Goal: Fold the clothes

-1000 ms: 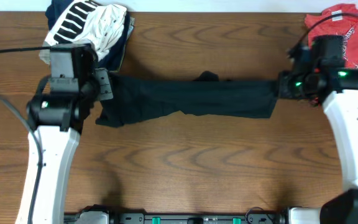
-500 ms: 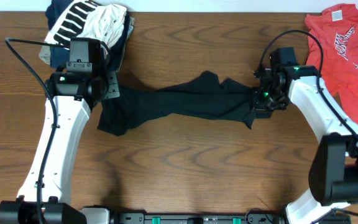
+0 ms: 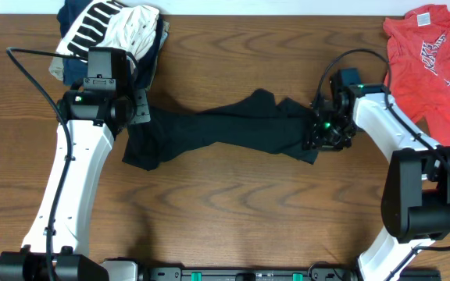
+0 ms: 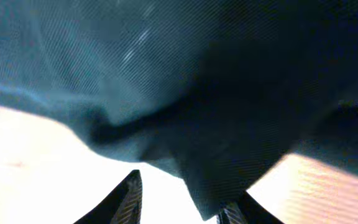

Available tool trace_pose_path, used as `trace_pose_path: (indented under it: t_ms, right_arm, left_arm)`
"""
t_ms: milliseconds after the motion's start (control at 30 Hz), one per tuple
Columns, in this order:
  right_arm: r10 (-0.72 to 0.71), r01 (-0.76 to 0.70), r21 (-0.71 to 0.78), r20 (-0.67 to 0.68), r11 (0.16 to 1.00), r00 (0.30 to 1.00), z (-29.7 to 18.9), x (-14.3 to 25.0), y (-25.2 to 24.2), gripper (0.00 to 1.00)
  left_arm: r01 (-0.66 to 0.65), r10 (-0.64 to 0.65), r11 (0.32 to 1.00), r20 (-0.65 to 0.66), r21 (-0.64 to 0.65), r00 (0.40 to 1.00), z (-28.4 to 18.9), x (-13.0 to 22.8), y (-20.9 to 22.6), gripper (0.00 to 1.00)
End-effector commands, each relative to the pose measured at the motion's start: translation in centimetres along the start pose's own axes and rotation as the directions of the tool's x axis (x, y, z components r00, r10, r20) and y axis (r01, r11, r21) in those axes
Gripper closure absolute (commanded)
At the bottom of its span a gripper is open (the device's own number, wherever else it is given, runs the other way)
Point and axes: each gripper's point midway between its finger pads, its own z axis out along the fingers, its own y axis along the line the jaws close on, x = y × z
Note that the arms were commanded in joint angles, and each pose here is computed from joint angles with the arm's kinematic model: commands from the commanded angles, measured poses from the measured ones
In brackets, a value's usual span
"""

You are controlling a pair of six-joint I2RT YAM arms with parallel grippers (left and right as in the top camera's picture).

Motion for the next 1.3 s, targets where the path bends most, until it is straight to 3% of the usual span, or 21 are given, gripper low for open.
trace_pose_path:
  t_ms: [0,300,567,733,900,1067,1267]
  right_arm:
    - [-0.007,0.007,-0.002,-0.035,1.0,0.999,1.0,1.3,0.9,0.63]
    - [0.126,-0.125,0.227,0.009,0.966,0.992,2.5,1.9,-2.1,0.6]
    - [0.149,-0.155,0.249,0.045,0.956,0.988,4.6,2.6,-3.3,0.6]
    - [0.155,-0.161,0.201,0.045,0.966,0.987,6.0,3.1,-2.9,0.72]
    - [0.139,-0.141,0.172,0.024,0.975,0.99,6.4,3.6,-1.8,0.99]
    - [0.131,-0.133,0.111,0.027,0.985,0.991,6.0,3.2,-0.4,0.99]
    - [0.107,-0.12,0.067,0.173,0.991,0.979,-0.1,-0.9,0.2,0.99]
  left_arm:
    - [-0.004,0.004,1.0,0.011,-0.013,1.0,-0.2,-0.6,0.3,0.94]
    - [-0.004,0.004,1.0,0.011,-0.013,1.0,-0.2,-0.6,0.3,0.94]
    - [-0.004,0.004,1.0,0.011,-0.013,1.0,-0.2,-0.6,0.3,0.94]
    - [-0.004,0.004,1.0,0.01,-0.013,1.0,-0.2,-0.6,0.3,0.94]
    - [-0.004,0.004,1.0,0.01,-0.013,1.0,-0.2,-0.6,0.3,0.94]
    - [-0.004,0.004,1.0,0.011,-0.013,1.0,-0.2,-0.6,0.3,0.94]
    - [-0.002,0.003,1.0,0.047,-0.007,0.999,-0.8,-1.3,0.2,0.94]
